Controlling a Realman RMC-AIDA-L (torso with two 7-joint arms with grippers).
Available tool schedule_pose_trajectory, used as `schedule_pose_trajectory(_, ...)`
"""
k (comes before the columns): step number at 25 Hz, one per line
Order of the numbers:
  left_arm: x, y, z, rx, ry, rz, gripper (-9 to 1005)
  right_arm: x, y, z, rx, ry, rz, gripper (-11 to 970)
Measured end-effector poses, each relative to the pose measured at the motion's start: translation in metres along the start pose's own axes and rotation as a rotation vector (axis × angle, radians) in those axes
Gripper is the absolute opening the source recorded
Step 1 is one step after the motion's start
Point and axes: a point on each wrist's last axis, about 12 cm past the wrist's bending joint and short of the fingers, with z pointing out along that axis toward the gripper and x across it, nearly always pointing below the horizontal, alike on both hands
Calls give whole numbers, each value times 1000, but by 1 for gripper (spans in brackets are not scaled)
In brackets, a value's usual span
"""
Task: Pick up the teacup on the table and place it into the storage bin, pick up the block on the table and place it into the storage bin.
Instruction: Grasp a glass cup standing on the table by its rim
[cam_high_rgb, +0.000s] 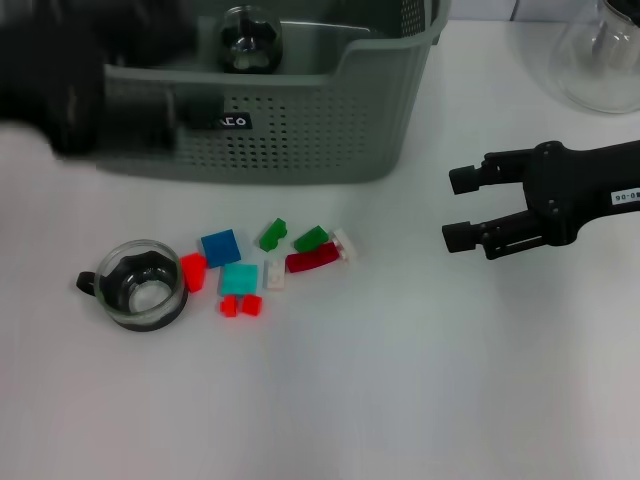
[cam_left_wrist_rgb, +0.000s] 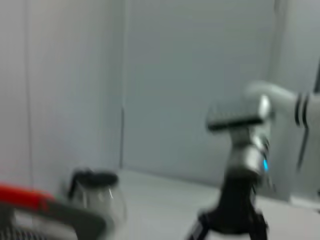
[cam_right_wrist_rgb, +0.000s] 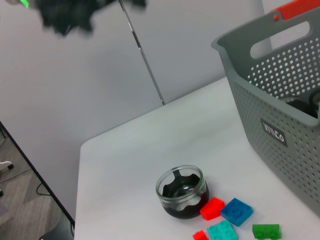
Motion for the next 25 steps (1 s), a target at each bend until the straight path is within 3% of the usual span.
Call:
schedule_pose_trajectory(6, 33, 2, 12, 5, 207, -88, 664, 1, 1, 4, -12, 7, -3, 925)
schedule_pose_trajectory(8, 48, 10, 19, -56, 367, -147, 664, 1, 1, 5, -15, 7, -4, 925)
schedule_pose_trajectory(14, 61, 25, 28, -176, 584, -207, 663, 3, 1, 8, -22, 4, 7, 924)
schedule_pose_trajectory(19, 65, 34, 41, -238, 731, -194, 662, 7, 1, 7, -17, -1, 19, 924)
schedule_pose_trajectory(25, 74, 39, 61, -251, 827, -164, 661, 8, 2, 7, -16, -4, 23, 924)
